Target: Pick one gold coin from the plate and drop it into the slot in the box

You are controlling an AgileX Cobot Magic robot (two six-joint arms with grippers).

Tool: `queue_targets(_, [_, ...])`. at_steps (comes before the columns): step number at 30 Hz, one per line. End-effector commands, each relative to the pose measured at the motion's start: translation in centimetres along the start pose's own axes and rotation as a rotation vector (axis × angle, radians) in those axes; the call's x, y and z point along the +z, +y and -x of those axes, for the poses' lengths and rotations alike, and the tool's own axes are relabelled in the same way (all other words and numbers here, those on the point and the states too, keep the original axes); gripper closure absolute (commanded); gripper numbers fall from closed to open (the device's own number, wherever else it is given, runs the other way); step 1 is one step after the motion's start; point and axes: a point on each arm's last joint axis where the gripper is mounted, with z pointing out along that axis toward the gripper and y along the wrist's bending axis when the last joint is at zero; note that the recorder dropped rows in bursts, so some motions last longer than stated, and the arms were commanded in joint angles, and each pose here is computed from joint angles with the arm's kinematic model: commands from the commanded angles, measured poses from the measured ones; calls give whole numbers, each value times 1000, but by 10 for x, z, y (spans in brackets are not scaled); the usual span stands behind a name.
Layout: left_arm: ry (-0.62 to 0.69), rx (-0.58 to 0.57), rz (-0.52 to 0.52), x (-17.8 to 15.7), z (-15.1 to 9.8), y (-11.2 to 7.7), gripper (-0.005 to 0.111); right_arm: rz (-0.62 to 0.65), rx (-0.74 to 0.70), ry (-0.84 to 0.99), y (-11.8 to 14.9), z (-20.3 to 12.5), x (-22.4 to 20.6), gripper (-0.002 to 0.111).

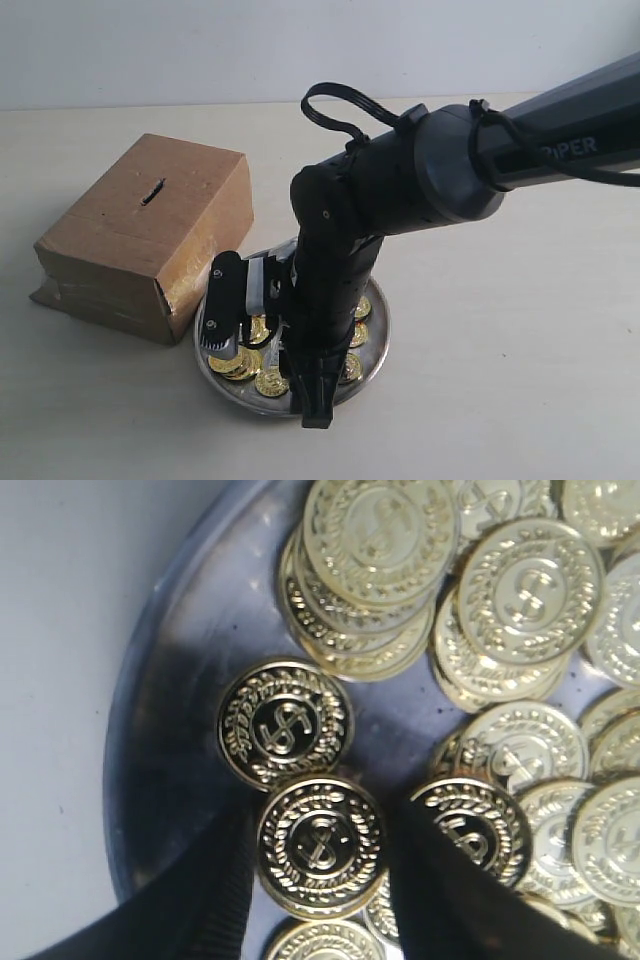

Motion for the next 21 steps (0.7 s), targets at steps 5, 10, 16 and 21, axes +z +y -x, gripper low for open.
queue_targets(5, [-6,-7,-9,0,0,-1,107,-51,-9,-56,-1,6,-27,82])
queue_targets(10, [-6,-7,-9,0,0,-1,107,-55,-14,-67,2,6,-43,82])
queue_targets(16, [-6,-7,-9,0,0,-1,107,-72,-23,-94,7,5,-72,82])
queue_targets(21, [-6,-7,-9,0,0,-1,107,-107,-24,-143,10,5,-94,82])
